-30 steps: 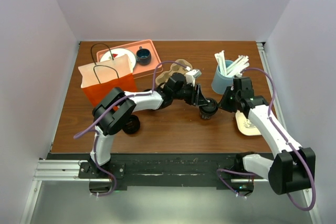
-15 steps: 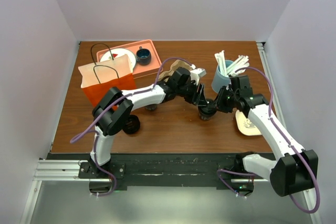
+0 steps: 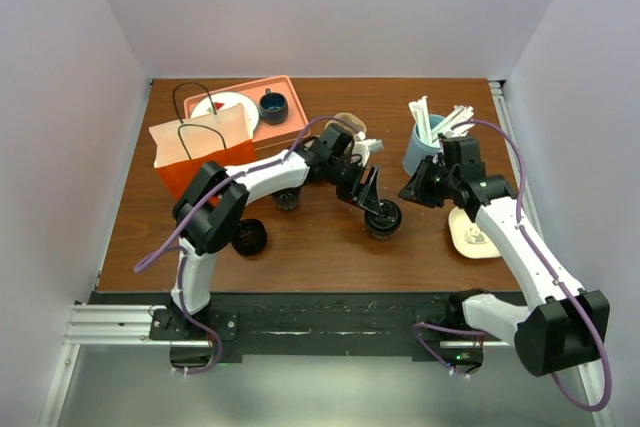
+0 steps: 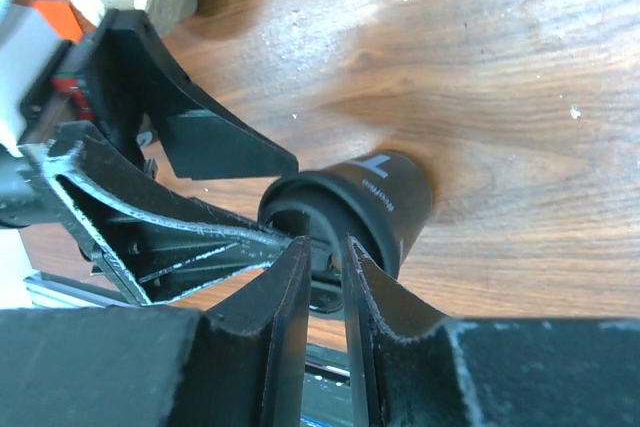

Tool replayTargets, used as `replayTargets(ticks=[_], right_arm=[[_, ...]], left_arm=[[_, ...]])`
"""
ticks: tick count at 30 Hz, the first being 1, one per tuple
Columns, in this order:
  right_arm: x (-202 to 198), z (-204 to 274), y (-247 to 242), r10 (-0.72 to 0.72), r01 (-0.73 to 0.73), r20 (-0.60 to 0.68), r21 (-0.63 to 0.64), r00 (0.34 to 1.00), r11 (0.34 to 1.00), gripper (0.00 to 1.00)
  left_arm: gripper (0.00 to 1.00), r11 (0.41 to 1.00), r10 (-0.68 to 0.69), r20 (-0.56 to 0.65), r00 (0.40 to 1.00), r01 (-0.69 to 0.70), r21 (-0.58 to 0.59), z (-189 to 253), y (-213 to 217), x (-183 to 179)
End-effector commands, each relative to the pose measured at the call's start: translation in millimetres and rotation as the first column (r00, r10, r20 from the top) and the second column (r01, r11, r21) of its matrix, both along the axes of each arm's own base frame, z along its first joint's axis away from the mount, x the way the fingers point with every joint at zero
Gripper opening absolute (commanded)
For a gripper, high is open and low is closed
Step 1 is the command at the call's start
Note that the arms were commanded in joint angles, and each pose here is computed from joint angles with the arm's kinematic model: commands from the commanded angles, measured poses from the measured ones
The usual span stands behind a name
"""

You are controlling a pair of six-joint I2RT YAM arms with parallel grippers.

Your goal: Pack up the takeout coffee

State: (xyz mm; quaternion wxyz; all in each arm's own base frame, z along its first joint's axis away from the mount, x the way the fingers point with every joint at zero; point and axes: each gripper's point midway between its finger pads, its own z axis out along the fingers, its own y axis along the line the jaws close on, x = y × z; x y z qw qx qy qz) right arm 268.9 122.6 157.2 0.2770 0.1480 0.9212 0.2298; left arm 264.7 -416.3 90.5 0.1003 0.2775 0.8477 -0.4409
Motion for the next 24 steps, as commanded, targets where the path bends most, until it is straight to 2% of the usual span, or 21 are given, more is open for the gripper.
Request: replayTargets(ticks=[1, 8, 24], right_arm=[[2, 22, 1, 0.016, -0.016, 0.06, 0.005, 0.998, 1.0, 0.24], [0, 16, -2, 0.044, -0.042, 0.059, -0.027, 0.997, 0.999, 0.25], [-2, 1, 1, 0.076, -0.075, 0.035, -0.029, 0.996, 0.997, 0.24]], left_arm=[[0.68, 0.985, -0.018, -0.135, 0.991, 0.04, 0.166, -46, 34, -22], [0.75, 0.995, -0.042, -0.152, 0.988, 0.054, 0.079, -27, 25, -19], [0.76, 1.0, -0.03, -0.122, 0.992, 0.031, 0.005, 4, 6, 6]])
